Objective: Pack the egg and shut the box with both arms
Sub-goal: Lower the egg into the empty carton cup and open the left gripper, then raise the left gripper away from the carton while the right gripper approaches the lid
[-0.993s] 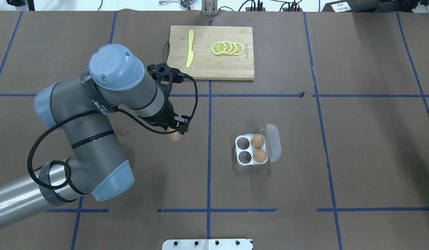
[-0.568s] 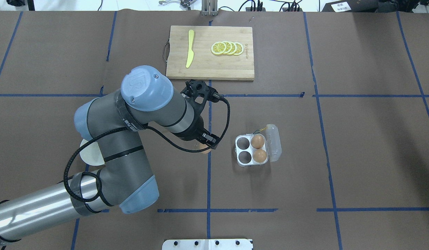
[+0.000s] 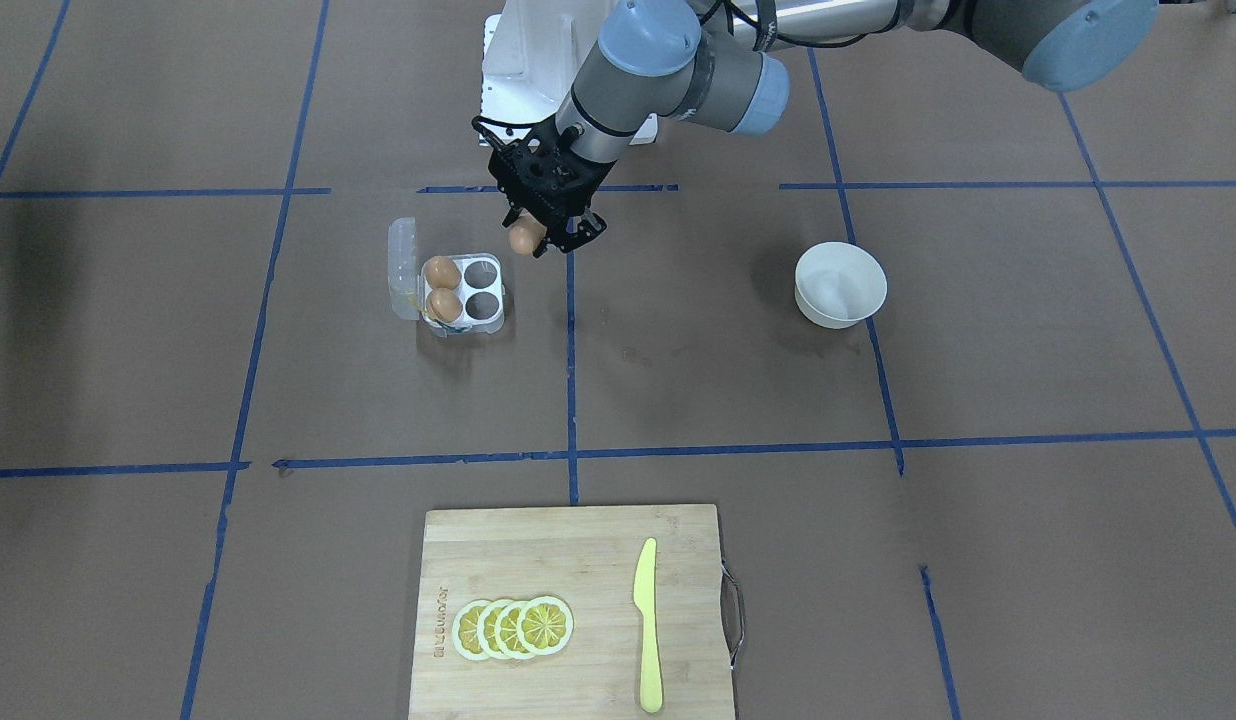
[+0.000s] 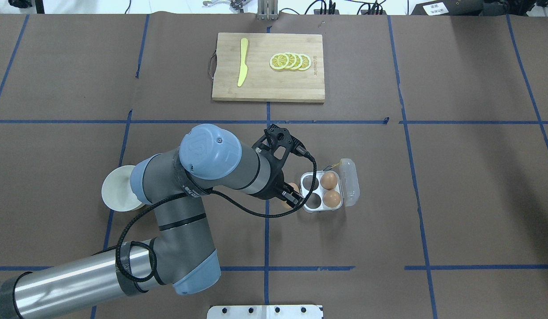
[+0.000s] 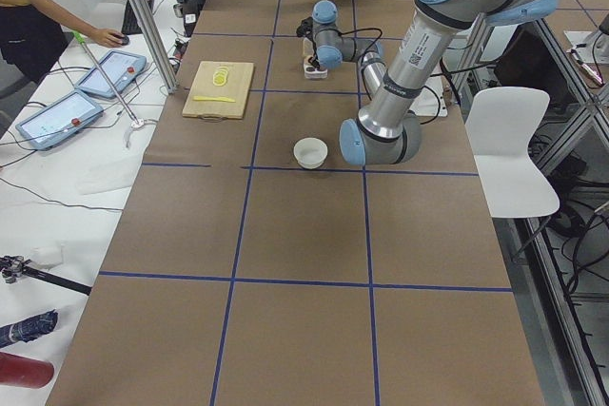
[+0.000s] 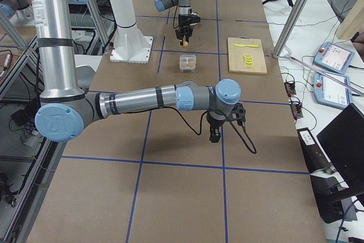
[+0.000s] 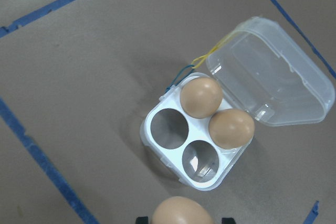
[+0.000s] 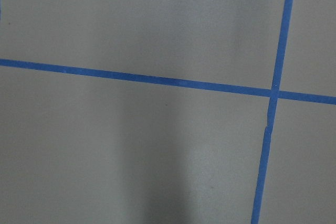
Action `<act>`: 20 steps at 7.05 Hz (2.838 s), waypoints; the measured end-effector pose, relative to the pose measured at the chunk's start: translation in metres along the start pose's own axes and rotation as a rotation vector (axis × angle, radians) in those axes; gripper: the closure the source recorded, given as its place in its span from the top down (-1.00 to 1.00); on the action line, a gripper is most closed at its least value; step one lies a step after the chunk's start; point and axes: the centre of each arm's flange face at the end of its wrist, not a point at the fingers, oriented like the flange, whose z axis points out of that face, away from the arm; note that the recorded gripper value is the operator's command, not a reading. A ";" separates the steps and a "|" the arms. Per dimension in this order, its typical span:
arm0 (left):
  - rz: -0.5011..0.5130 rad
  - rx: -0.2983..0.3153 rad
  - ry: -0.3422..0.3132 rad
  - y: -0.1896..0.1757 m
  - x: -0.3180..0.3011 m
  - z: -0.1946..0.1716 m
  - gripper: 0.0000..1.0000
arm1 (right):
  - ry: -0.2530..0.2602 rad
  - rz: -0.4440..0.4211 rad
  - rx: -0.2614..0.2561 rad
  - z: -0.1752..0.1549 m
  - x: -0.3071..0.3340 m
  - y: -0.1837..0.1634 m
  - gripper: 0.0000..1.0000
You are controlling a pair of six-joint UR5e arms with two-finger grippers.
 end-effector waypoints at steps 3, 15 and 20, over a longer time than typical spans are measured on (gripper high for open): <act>0.039 0.098 -0.012 -0.001 0.019 0.034 -1.00 | -0.001 -0.002 -0.006 0.003 -0.001 0.000 1.00; 0.117 0.155 -0.036 -0.011 0.026 0.056 0.99 | -0.001 -0.001 -0.010 0.005 -0.002 0.000 1.00; 0.111 0.185 -0.043 -0.004 0.035 0.061 1.00 | -0.001 0.001 -0.011 0.005 -0.001 0.001 1.00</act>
